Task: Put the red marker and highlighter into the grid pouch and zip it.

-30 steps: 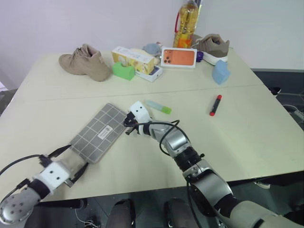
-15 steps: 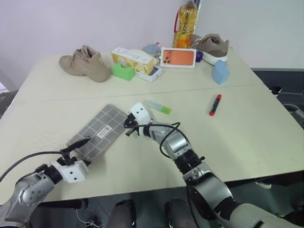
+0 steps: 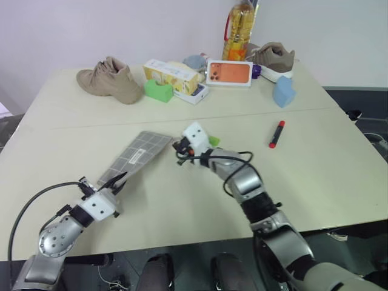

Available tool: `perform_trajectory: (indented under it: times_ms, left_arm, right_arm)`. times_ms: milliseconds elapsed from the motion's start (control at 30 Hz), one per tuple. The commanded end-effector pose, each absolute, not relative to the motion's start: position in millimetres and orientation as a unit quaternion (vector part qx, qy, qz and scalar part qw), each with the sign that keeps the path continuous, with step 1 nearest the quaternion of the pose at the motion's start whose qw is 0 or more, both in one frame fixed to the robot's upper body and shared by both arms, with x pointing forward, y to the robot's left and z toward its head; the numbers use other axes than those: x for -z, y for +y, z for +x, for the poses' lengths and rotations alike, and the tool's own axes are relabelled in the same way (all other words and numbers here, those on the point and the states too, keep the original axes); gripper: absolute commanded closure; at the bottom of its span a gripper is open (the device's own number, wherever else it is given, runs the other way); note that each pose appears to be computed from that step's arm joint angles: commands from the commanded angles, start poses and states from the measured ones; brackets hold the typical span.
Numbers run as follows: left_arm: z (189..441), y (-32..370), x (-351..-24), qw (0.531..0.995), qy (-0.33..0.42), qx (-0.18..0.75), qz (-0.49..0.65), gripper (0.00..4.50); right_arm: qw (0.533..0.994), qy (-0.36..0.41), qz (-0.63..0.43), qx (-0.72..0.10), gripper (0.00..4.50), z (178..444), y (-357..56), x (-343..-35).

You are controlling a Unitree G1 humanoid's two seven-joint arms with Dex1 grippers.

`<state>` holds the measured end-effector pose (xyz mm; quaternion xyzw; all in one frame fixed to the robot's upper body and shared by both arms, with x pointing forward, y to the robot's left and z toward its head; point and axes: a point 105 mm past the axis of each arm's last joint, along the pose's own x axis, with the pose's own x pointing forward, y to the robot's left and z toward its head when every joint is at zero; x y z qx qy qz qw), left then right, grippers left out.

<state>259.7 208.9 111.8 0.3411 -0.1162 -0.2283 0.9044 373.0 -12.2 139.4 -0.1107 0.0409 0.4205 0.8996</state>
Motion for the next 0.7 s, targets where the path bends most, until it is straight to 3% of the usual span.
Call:
perform_trajectory:
  times_ms: [33,133,533,633,700]
  left_arm:
    - [259.4,190.8,-124.3,0.906,-0.133,0.245,0.32,4.5]
    - [260.4,177.8,-126.1,0.907,-0.137,0.259,0.301,4.5]
    - [263.4,156.9,-129.6,0.901,-0.151,0.291,0.286,4.5]
    - [262.1,155.5,-128.6,0.9,-0.15,0.292,0.286,4.5]
    - [261.4,155.6,-127.9,0.9,-0.149,0.292,0.287,4.5]
  right_arm:
    - [0.883,0.002,-0.164,-0.439,2.16,362.2,-37.3,-158.8]
    - [0.882,0.007,-0.202,-0.425,0.56,363.1,-60.3,-159.5]
    - [0.921,0.044,-0.125,-0.367,0.56,382.5,-63.9,-153.2]
    - [0.923,0.05,-0.118,-0.362,1.37,384.6,-61.7,-151.8]
    - [0.922,0.05,-0.117,-0.365,2.34,383.5,-59.8,-151.6]
